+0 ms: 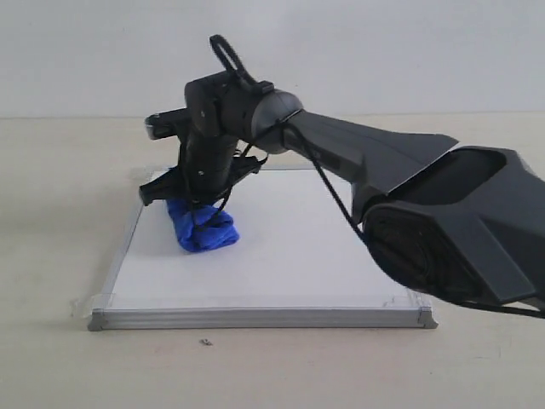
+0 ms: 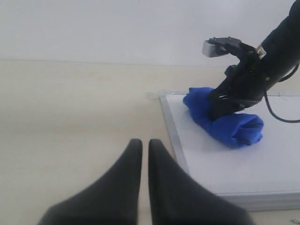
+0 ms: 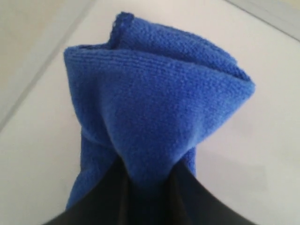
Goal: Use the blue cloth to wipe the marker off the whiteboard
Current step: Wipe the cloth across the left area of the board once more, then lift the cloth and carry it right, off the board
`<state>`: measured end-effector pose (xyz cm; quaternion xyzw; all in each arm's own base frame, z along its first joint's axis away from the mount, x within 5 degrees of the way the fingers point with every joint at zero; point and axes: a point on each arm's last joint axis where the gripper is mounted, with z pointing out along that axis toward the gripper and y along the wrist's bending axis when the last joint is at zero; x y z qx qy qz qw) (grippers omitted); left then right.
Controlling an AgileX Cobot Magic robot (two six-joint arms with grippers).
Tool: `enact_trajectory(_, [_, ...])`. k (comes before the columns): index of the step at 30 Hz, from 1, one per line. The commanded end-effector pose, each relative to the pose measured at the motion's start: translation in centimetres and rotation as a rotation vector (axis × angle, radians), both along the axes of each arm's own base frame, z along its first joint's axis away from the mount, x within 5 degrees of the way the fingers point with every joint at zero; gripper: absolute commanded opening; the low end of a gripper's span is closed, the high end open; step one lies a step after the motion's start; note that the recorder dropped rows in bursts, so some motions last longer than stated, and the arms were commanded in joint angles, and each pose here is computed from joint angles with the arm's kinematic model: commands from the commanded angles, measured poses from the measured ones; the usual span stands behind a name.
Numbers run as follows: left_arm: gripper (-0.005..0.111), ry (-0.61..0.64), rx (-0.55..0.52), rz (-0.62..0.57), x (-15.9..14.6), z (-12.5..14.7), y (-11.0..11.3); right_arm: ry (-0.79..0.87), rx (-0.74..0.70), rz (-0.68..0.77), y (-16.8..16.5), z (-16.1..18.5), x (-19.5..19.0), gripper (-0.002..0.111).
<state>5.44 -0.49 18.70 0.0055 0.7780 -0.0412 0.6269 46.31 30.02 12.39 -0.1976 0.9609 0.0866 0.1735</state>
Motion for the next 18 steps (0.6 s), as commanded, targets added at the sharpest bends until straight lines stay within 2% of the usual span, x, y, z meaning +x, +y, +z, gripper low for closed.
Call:
enact_trajectory(1, [0.005,-0.008,0.002,0.003,0.0,0.0,0.0,0.144,-0.203,-0.062,-7.0,-1.6,1.7,0.000])
enact_trajectory(6, [0.005,-0.008,0.002,0.003,0.0,0.0,0.0,0.071,-0.175,-0.070,-8.7,4.1,1.6,0.000])
enact_trajectory(11, [0.005,-0.008,0.002,0.003,0.0,0.0,0.0,0.009,-0.234,-0.104,-11.2,8.6,0.5,0.000])
enact_trajectory(14, [0.005,-0.008,0.002,0.003,0.0,0.0,0.0,-0.005,-0.291,-0.157,-13.7,10.5,-0.5,0.000])
enact_trajectory(18, [0.005,-0.008,0.002,0.003,0.0,0.0,0.0,0.052,-0.334,-0.244,-17.9,11.3,-2.5,0.000])
